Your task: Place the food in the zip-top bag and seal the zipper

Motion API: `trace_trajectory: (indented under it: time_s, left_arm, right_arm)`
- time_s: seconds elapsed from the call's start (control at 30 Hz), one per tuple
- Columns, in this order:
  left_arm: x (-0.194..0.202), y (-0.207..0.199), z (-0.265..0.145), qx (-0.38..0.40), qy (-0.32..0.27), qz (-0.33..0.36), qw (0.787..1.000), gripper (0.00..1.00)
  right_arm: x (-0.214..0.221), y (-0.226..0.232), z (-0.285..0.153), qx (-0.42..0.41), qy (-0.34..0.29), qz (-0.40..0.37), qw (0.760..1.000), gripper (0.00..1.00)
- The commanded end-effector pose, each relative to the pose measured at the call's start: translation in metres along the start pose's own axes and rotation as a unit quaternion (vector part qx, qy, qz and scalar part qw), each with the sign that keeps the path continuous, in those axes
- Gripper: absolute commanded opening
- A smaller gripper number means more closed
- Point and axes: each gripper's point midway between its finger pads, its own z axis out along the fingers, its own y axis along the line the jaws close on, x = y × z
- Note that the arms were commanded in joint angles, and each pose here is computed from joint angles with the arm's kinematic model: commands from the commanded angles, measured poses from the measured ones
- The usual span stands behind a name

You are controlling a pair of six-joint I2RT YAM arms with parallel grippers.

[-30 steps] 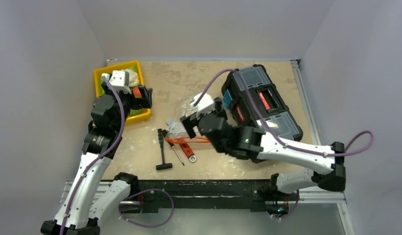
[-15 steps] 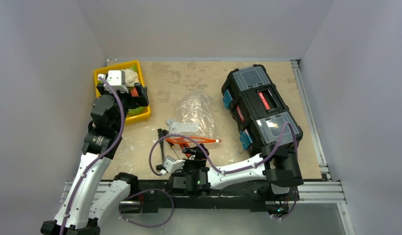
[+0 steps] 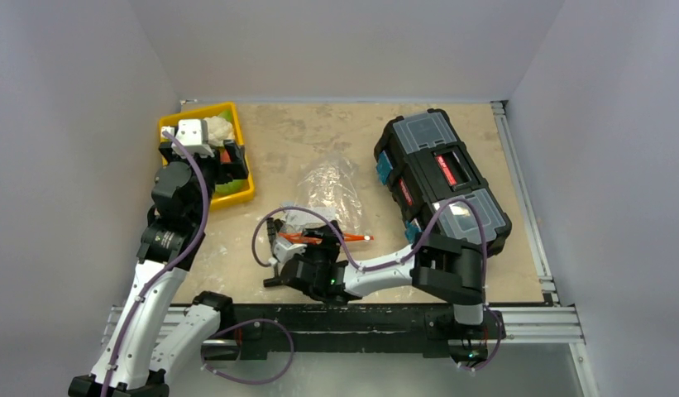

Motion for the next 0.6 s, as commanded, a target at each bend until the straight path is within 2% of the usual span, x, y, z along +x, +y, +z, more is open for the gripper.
trace_trajectory:
  time_s: [0.0,0.2,0.3,0.4,0.47,0.57]
  left_arm:
    - [-0.014,0.002,-0.001,-0.004,-0.025,0.002,1.0,0.99]
    - [-0.013,0.003,0.001,-0.005,-0.022,0.003,1.0,0.99]
    - [-0.013,0.002,0.001,-0.005,-0.021,0.004,1.0,0.98]
    - [-0.014,0.001,0.0,-0.001,-0.021,0.004,1.0,0.98]
    - [-0.014,0.0,-0.001,0.004,-0.022,0.003,1.0,0.98]
    - [-0.016,-0.006,-0.001,0.02,-0.022,0.001,1.0,0.98]
  right_arm:
    - [-0.008,-0.02,0.029,0.038,-0.004,0.024,0.999,0.66]
    - [-0.01,-0.031,0.059,0.045,0.001,0.037,0.998,0.33]
    - [-0.019,-0.04,0.06,0.034,0.005,0.079,0.996,0.0]
    - [-0.032,-0.059,0.049,-0.008,-0.005,0.191,0.982,0.0]
    - [-0.041,-0.074,0.043,-0.081,-0.013,0.277,0.957,0.0]
    - [-0.051,-0.091,0.036,-0.218,0.007,0.439,0.872,0.0]
